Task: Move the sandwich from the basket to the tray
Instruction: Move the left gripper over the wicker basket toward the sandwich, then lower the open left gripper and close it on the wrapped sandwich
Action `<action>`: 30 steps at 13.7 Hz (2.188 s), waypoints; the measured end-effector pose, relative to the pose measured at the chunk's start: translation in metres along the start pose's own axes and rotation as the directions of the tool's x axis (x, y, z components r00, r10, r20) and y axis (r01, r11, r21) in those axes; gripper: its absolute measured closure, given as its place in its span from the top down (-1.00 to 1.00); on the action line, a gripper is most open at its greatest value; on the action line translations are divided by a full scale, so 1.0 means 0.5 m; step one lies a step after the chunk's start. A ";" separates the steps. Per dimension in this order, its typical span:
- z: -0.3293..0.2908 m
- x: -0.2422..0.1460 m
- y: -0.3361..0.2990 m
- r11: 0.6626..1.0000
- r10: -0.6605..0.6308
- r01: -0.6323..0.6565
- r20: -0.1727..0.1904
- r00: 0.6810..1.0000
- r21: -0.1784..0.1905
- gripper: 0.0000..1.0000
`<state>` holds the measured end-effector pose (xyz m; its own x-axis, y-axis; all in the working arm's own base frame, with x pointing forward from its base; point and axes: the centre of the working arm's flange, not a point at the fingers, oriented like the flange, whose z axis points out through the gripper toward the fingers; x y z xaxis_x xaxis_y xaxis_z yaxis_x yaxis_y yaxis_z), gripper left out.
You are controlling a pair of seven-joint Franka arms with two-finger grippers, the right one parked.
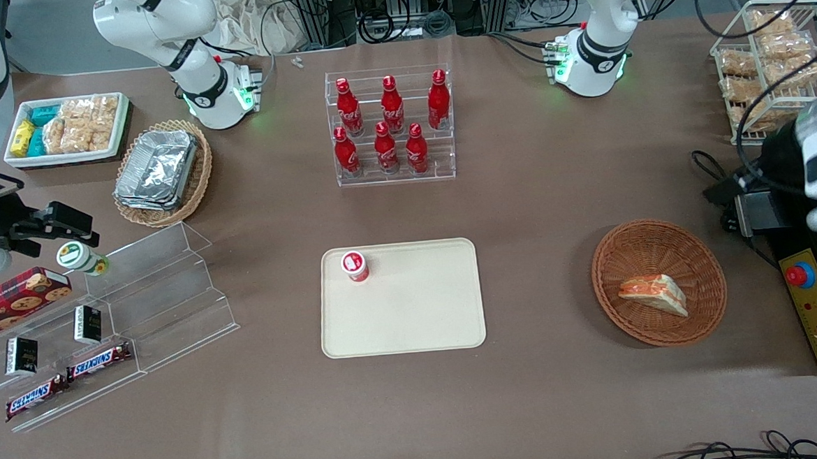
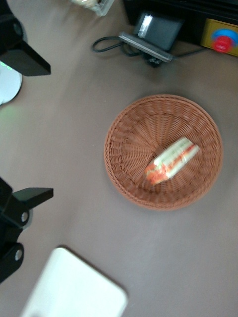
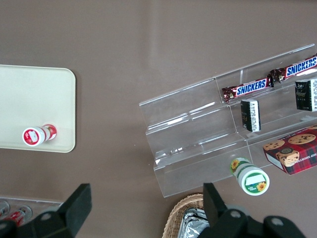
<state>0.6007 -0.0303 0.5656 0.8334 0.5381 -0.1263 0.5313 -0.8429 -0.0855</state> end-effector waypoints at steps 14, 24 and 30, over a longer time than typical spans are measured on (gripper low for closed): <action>0.467 0.208 0.048 0.889 -0.458 0.458 -0.006 0.889 -0.005 1.00; 0.617 0.225 0.070 0.873 -0.487 0.487 0.005 0.873 -0.031 0.61; 0.505 0.204 0.098 0.884 -0.463 0.461 -0.003 0.886 -0.075 -0.29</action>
<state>0.6730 -0.0156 0.2989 0.4933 0.8671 -0.0696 0.8656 -0.4973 -0.0595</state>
